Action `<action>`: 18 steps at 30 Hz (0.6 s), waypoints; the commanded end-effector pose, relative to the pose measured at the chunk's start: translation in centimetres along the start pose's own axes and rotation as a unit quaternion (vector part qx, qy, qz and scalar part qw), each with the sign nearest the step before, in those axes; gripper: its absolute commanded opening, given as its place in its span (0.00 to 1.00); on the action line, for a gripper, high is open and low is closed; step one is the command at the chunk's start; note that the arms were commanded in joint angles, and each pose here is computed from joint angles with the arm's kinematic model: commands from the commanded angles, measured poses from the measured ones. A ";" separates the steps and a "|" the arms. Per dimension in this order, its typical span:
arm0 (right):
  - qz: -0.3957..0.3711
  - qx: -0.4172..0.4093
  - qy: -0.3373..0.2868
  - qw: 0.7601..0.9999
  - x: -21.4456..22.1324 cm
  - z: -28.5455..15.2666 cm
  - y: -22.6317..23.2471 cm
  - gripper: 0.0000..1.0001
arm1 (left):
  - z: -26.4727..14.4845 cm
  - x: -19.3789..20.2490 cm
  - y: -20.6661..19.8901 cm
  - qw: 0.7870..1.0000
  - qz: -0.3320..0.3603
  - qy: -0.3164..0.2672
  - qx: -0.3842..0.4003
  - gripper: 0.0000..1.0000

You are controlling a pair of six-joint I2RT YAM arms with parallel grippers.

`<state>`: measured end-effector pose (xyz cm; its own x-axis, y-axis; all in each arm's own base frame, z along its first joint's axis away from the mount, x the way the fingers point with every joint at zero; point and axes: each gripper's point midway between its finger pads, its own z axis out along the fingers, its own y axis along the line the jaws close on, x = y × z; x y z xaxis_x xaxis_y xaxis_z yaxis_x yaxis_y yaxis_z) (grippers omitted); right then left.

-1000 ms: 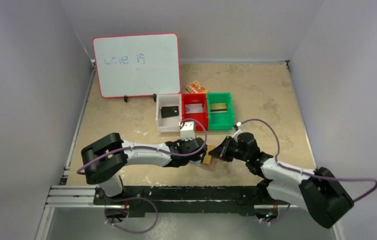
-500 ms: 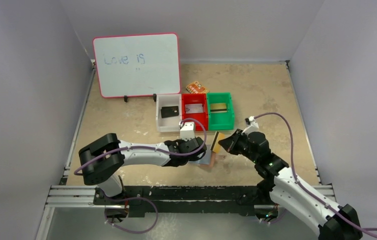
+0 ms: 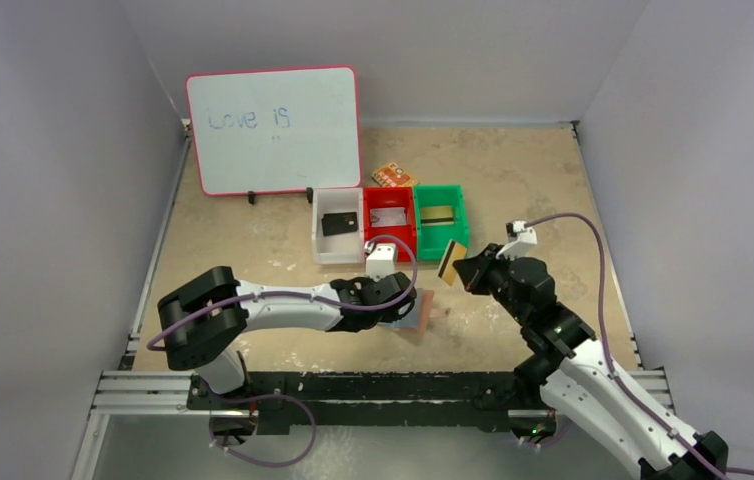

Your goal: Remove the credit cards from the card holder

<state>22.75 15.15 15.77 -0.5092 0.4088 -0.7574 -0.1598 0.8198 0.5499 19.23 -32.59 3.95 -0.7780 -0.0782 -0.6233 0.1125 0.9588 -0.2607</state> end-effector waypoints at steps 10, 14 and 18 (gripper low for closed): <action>-0.146 0.049 -0.116 0.981 -8.4 -1.2 0.4 0.00 | -1.0 -0.3 -4.8 0.997 0.027 0.003 0.070 0.21; -0.191 0.061 -0.132 0.971 -10.1 -0.9 0.7 0.00 | -1.0 -0.3 -4.7 0.997 0.028 0.002 0.069 0.21; -0.264 0.059 -0.151 0.951 -11.5 -0.2 1.2 0.00 | -0.9 -0.2 -4.6 0.997 0.027 0.000 0.067 0.22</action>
<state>26.44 11.98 21.16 -0.2802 0.1315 -0.9509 -0.2023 0.9602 0.1924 17.78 -35.19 4.40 -0.7913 -0.0098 -0.6114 0.2099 0.9348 -0.2865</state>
